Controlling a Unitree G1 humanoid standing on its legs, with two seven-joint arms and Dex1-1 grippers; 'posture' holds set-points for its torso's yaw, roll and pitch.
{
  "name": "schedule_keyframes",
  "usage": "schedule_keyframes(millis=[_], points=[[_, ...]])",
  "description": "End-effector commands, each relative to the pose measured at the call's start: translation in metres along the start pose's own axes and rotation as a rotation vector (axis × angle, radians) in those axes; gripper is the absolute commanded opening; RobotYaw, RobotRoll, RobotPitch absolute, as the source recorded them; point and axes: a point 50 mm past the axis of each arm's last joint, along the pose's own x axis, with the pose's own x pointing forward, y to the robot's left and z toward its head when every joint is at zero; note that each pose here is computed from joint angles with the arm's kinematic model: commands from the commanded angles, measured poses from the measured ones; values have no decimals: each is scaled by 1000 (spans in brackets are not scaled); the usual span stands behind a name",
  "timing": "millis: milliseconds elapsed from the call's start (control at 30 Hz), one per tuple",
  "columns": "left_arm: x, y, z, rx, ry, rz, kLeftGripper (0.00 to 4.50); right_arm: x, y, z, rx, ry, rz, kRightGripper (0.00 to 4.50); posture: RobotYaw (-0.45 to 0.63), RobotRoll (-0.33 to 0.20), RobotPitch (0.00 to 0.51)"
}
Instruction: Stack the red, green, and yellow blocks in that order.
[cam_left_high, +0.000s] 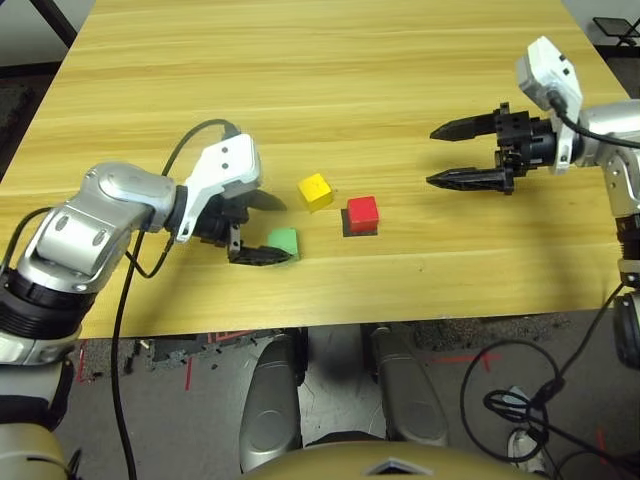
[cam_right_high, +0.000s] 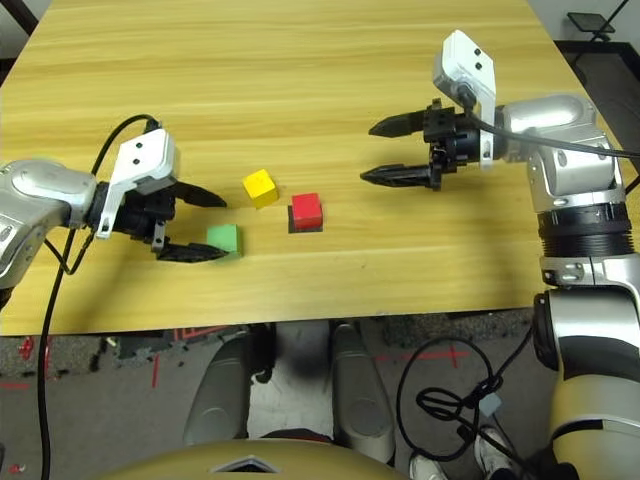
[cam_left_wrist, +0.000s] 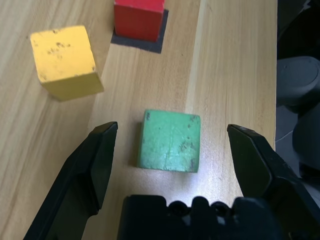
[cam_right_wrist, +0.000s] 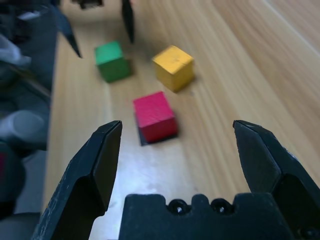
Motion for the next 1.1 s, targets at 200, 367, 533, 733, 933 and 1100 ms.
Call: schedule_keyframes(millis=[200, 367, 533, 733, 933, 1100], points=[[9, -6, -9, 11, 40, 7, 4500, 0, 2, 3, -29, -17, 10, 4492, 129, -1, 262], [11, -8, -15, 6, 68, 11, 4500, 1, 5, 3, -29, -18, 23, 4492, 122, -3, 269], [17, -11, -16, -2, 63, 7, 4500, 1, 5, 1, -22, -20, 17, 4492, 122, 3, 272], [22, -13, -3, -14, 0, 37, 2814, 3, 5, -2, -14, -27, 4, 4500, 127, 20, 270], [15, -9, 18, -2, -39, 92, 2060, 4, 5, -5, -4, -34, -16, 4500, 131, 33, 266], [-6, 5, 44, 55, 6, 121, 2060, 3, 6, -8, 2, -31, -25, 4500, 136, 53, 261]])
